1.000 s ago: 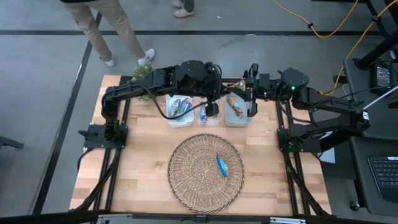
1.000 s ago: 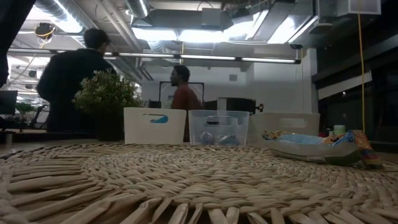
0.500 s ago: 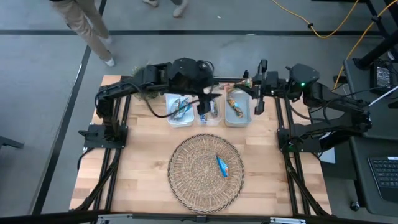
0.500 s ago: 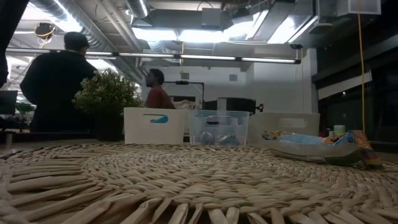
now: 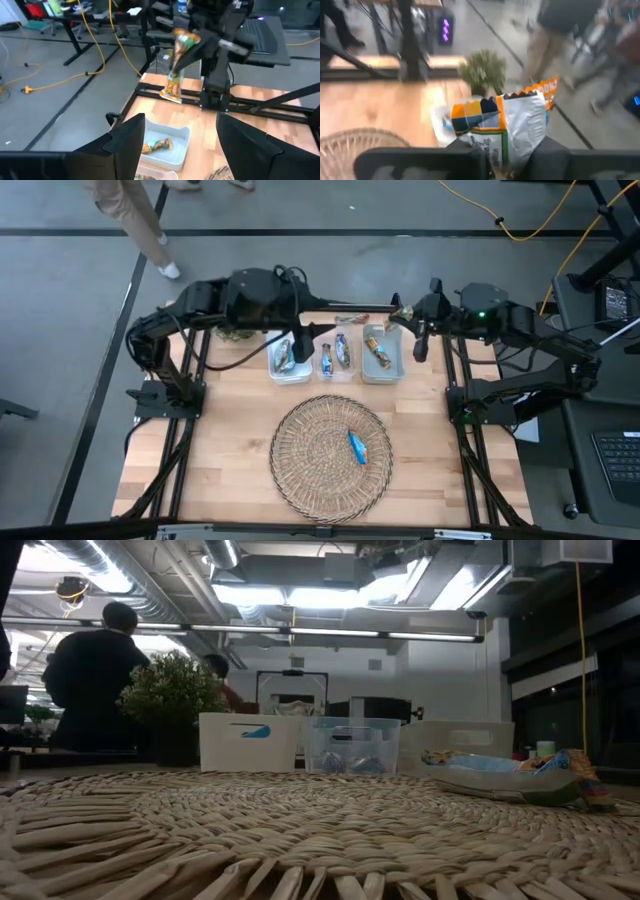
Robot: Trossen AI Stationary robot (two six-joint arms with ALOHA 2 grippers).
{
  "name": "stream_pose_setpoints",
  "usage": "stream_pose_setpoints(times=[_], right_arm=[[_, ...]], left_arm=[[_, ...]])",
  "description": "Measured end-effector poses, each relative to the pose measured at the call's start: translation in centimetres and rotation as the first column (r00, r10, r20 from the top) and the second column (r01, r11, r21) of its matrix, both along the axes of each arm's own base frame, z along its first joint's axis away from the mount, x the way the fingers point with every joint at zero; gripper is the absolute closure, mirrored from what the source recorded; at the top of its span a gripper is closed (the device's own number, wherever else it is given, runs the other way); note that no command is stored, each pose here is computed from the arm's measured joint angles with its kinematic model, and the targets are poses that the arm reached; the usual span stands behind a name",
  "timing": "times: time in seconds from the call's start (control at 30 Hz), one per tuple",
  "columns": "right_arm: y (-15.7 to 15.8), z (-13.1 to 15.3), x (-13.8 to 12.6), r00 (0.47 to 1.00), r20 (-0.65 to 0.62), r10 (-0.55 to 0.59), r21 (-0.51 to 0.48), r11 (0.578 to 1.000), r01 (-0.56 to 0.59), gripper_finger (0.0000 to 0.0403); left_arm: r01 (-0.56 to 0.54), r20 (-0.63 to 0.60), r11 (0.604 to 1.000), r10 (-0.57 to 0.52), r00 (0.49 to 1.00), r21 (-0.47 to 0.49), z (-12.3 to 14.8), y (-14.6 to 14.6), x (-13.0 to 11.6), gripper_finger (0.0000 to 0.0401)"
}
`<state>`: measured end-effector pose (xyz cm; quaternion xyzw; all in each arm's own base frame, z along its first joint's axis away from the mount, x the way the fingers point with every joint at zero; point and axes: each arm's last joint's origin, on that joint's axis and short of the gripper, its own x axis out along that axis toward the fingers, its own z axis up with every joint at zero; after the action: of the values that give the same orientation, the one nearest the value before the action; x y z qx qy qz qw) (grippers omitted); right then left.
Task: Pick and place Granola Bars by type
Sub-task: Put the bottom yellow granola bar into the gray bin
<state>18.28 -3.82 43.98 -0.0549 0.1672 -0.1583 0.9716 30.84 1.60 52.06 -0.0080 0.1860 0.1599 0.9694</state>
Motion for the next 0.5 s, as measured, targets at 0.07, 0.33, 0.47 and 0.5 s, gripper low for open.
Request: stream_pose_setpoints(times=[0.07,0.33,0.47,0.5], right_arm=[[-0.5,-0.9,0.1,0.996,-0.075,-0.047,0.014,0.999,0.048,0.0373],[-4.2,-6.4,2.0,0.938,-0.313,-0.151,-0.019,0.988,0.153,0.0372],[-5.6,-7.7,2.7,0.931,-0.337,-0.141,0.031,0.987,0.161,0.0358],[-6.0,-7.9,2.9,0.928,-0.343,-0.145,0.035,0.985,0.167,0.036]], left_arm=[[-0.001,-0.008,1.0,0.001,1.0,-0.016,-0.4,-0.3,0.4,0.0165],[-0.024,-0.063,0.998,0.021,0.998,-0.051,-2.2,-1.2,1.5,0.0166],[-0.03,-0.059,0.999,0.028,0.998,-0.045,-2.2,-1.5,1.5,0.0166],[-0.033,-0.059,0.999,0.03,0.998,-0.043,-2.2,-1.5,1.4,0.0166]])
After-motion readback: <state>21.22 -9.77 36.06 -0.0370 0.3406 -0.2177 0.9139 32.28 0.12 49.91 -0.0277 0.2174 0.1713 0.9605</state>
